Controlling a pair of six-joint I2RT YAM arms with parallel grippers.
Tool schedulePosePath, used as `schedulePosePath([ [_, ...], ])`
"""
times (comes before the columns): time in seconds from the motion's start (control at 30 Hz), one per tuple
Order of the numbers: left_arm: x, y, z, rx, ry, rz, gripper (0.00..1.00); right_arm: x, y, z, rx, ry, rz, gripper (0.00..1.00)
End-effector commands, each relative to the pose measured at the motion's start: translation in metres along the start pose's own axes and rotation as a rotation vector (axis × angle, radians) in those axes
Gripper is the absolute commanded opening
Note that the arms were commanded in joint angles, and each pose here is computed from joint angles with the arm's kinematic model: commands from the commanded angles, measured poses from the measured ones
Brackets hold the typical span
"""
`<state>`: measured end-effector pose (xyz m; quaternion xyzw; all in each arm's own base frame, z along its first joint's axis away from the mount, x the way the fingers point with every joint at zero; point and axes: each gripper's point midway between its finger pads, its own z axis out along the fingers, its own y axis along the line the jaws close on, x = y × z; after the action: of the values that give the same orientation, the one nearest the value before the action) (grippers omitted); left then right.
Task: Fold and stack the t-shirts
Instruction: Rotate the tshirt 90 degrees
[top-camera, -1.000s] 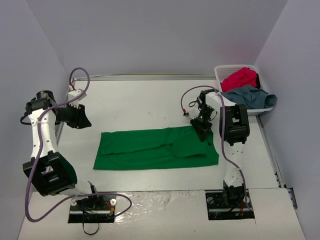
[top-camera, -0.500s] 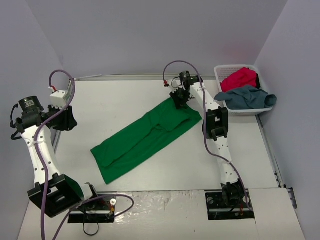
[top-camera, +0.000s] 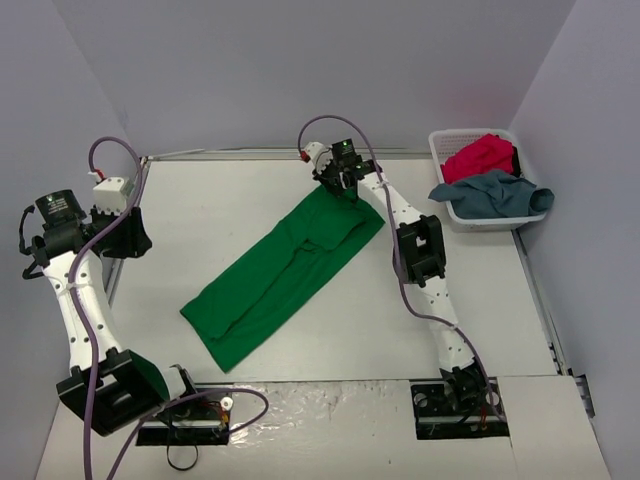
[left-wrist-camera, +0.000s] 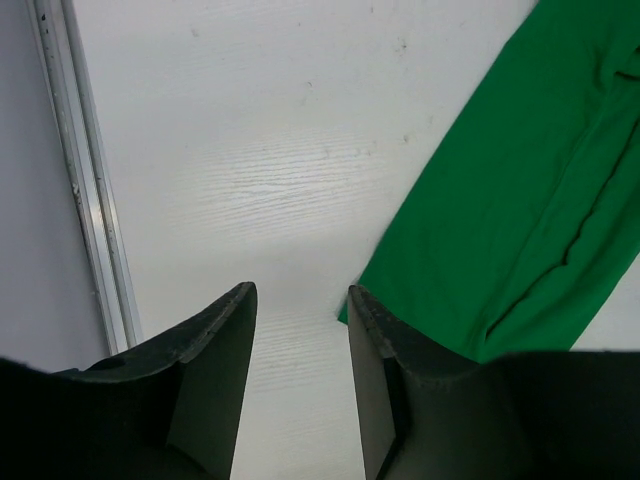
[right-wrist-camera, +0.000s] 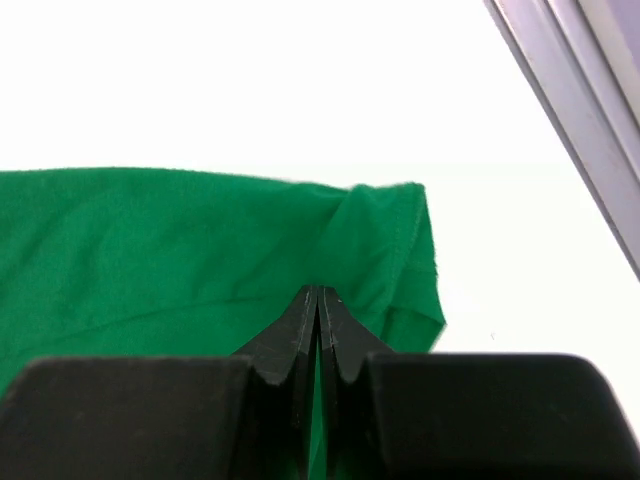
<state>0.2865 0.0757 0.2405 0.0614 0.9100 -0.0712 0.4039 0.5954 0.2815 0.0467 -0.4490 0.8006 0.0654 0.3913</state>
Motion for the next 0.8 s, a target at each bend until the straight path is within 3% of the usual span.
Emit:
schedulePosePath([
  [0.0,-0.023,-0.003,-0.016,-0.018,-0.089,0.007,0.41,-0.078,-0.042,-0.077,0.163,-0.155,-0.017,0.00],
  [0.1,-0.023,-0.007,-0.016,-0.010,-0.102,0.000,0.42,-0.085,-0.039,-0.103,0.170,-0.161,-0.015,0.00],
  [0.27,-0.019,-0.019,-0.018,0.026,-0.119,0.003,0.42,-0.061,-0.035,-0.118,0.197,-0.083,-0.002,0.00],
  [0.5,-0.005,-0.025,-0.020,0.030,-0.107,0.020,0.45,-0.001,-0.006,-0.116,0.134,0.051,0.035,0.00],
  [0.77,0.015,-0.034,-0.017,0.050,-0.081,0.023,0.46,0.038,0.011,-0.108,0.093,0.141,0.054,0.00],
])
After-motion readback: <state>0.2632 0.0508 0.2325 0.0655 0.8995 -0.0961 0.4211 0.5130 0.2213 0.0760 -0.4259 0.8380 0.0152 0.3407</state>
